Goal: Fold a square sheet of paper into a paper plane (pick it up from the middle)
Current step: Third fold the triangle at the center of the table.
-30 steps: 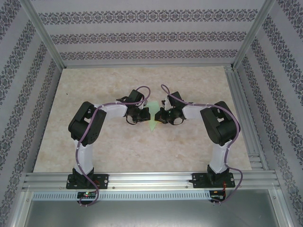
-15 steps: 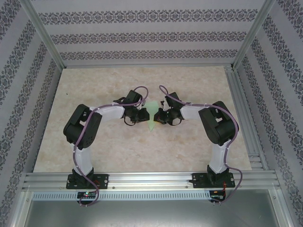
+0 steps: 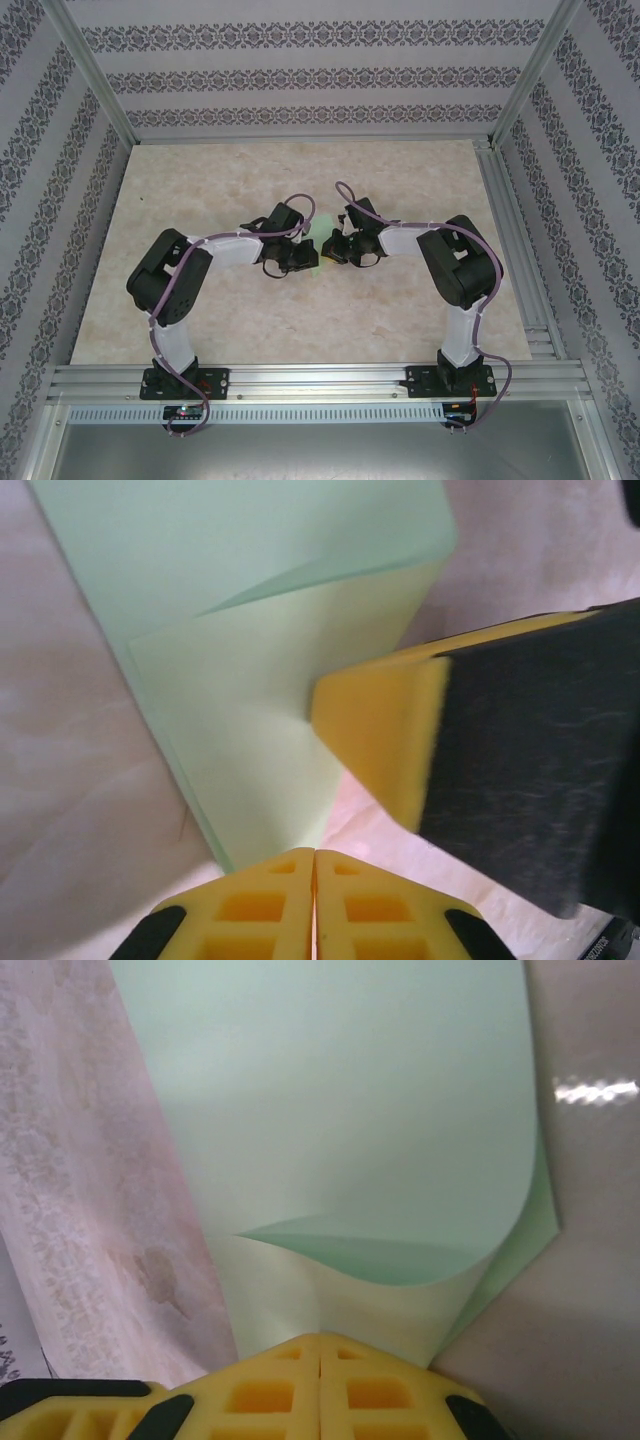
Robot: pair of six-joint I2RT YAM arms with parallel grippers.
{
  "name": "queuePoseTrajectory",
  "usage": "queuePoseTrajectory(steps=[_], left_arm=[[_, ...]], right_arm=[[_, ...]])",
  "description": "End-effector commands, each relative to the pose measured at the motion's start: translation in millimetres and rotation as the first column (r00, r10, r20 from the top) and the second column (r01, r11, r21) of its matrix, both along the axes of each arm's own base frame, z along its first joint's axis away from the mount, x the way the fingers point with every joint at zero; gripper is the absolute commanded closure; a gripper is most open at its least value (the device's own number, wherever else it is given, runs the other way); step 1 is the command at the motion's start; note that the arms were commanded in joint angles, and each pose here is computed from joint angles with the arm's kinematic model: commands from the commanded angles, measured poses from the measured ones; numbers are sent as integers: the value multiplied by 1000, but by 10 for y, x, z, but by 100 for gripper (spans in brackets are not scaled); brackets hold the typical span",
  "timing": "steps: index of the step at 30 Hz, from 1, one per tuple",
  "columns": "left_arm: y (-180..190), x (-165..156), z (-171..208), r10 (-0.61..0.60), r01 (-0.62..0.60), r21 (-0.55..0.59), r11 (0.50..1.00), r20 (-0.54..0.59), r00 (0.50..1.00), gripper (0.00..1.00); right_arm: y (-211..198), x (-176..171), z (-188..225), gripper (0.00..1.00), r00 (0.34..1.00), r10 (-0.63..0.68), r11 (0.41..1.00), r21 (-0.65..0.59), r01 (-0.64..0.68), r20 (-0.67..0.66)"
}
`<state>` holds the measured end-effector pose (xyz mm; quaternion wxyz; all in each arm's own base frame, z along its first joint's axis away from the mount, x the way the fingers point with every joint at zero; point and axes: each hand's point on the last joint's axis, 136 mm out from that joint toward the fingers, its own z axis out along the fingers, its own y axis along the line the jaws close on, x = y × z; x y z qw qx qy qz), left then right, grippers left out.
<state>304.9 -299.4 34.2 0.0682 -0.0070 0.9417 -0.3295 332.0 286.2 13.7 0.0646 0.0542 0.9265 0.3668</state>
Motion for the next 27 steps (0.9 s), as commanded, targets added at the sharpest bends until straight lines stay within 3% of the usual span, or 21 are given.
queuePoseTrajectory(steps=[1, 18, 27], left_arm=[[-104, -26, -31, -7, 6, -42, 999, -13, 1000, 91], [257, -303, -534, -7, 23, 153, 988, -105, 994, 92], [364, -437, -638, -15, 41, 187, 981, -138, 990, 93]], right_arm=[[-25, -125, -160, 93, 999, -7, 1000, -28, 5, -46], [-35, 30, -78, 92, 987, 150, 989, -13, -149, 56], [-320, 390, -48, 90, 988, 116, 992, -59, -110, 106]])
